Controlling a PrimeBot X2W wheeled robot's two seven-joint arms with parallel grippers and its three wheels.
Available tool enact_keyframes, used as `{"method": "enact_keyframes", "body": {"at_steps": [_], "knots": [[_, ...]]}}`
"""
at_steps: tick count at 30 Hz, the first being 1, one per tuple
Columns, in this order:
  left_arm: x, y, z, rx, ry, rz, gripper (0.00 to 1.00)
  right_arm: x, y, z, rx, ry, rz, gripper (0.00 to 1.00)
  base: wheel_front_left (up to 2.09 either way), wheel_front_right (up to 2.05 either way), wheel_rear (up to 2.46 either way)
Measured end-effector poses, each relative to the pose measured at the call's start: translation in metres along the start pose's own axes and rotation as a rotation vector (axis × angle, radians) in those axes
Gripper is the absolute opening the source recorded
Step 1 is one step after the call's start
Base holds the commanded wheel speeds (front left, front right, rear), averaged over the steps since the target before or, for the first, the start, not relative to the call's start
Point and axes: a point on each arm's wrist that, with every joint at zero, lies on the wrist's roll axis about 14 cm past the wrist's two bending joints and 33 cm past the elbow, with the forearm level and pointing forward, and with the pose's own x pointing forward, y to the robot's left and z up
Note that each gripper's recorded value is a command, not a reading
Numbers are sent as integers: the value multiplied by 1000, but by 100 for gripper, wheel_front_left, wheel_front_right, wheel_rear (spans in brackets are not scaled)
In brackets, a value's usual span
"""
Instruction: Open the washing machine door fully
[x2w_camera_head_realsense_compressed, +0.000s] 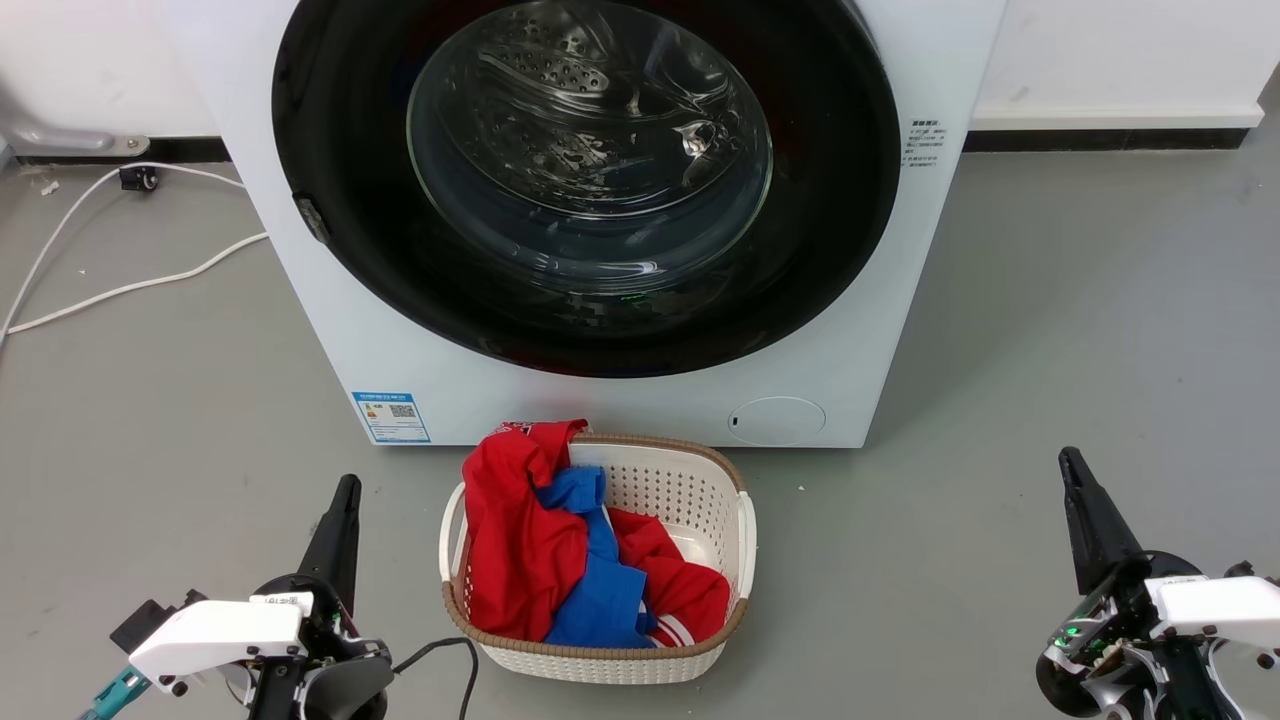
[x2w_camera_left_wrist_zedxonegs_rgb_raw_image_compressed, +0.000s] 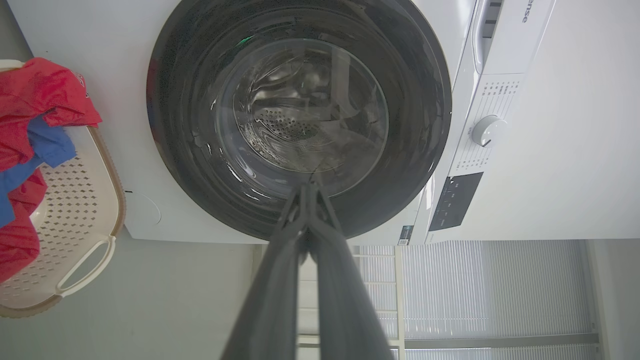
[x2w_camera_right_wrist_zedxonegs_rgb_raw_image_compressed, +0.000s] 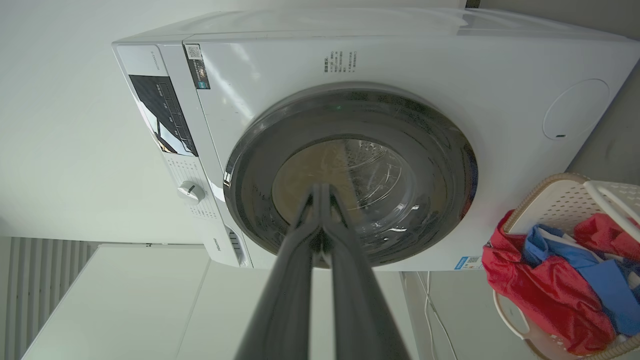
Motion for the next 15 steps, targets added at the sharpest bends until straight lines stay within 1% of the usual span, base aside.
{"method": "enact_keyframes", "body": {"at_steps": [15], "knots": [[0, 0, 0, 0, 0, 0, 0, 0, 0, 0, -3, 0, 0, 0, 0, 0, 0]]}}
